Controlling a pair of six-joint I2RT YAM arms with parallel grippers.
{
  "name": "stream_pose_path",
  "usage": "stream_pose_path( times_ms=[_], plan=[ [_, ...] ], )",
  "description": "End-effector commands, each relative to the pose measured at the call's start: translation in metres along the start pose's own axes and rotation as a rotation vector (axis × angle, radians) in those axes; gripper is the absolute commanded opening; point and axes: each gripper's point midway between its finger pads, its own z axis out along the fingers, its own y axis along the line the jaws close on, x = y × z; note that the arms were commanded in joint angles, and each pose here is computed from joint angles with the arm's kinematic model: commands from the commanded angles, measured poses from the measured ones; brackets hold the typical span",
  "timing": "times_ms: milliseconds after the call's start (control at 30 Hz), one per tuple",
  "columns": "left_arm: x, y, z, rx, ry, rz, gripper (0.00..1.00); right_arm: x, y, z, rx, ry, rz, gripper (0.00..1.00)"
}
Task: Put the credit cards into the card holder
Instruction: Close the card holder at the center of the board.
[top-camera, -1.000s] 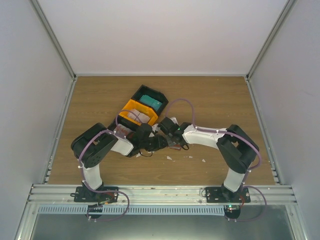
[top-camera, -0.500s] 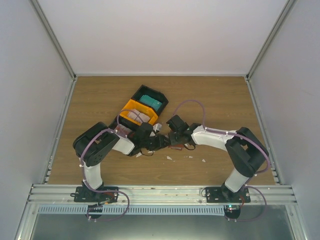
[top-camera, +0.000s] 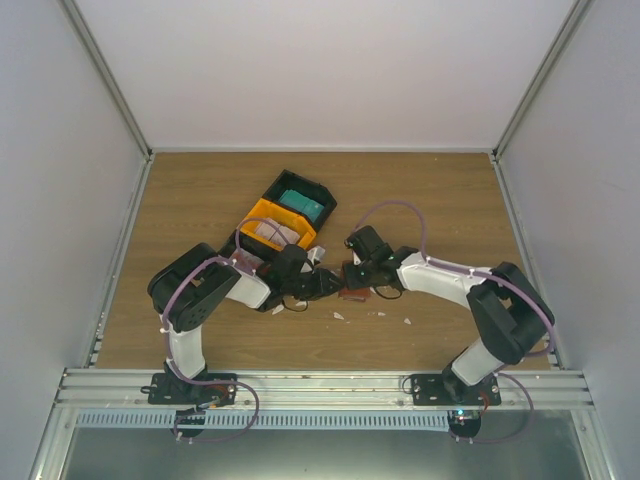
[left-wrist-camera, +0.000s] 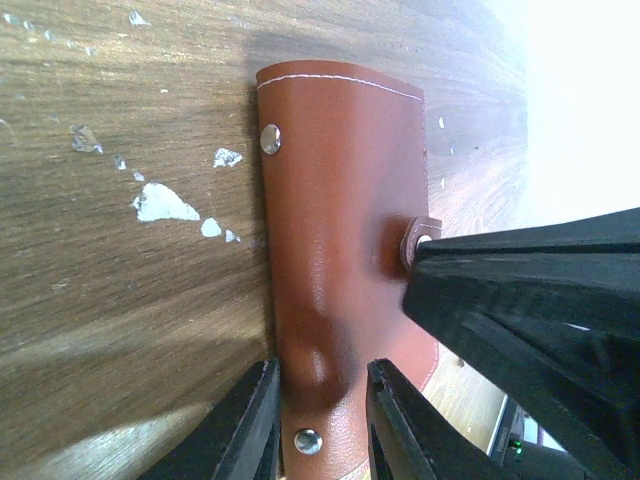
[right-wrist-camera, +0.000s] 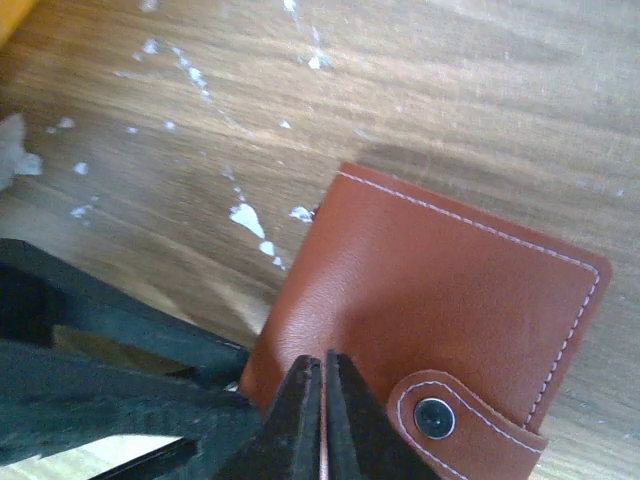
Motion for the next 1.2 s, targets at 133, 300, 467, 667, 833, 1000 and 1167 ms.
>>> stream_pose_path(
  times_ms=[133, 300, 467, 667, 833, 1000, 1167],
  plan=[
    [0.044, 0.073, -0.001, -0.251, 0.118, -0.091, 0.28, -0.03, -0.009, -0.041, 0.039, -0.142, 0.029, 0.22],
    [0.044, 0.072, -0.001, -0.248, 0.12, -0.089, 0.28, -0.008, -0.032, -0.031, 0.073, -0.076, 0.105, 0.19],
    [0.044, 0.073, -0.001, -0.252, 0.12, -0.09, 0.28, -0.002, -0.028, -0.021, 0.044, -0.041, 0.094, 0.14],
    [0.045, 0.074, -0.001, -0.254, 0.121, -0.09, 0.28, -0.001, -0.028, -0.015, 0.044, -0.026, 0.077, 0.13],
    [0.044, 0.074, 0.0, -0.255, 0.123, -0.091, 0.28, 0.003, -0.029, -0.01, 0.048, -0.012, 0.072, 0.13],
    [0.044, 0.073, 0.0, -0.255, 0.123, -0.09, 0.28, 0.003, -0.029, -0.006, 0.05, -0.007, 0.065, 0.13],
    [0.045, 0.074, 0.0, -0.256, 0.124, -0.092, 0.28, 0.006, -0.031, -0.002, 0.058, 0.009, 0.063, 0.12]
  ],
)
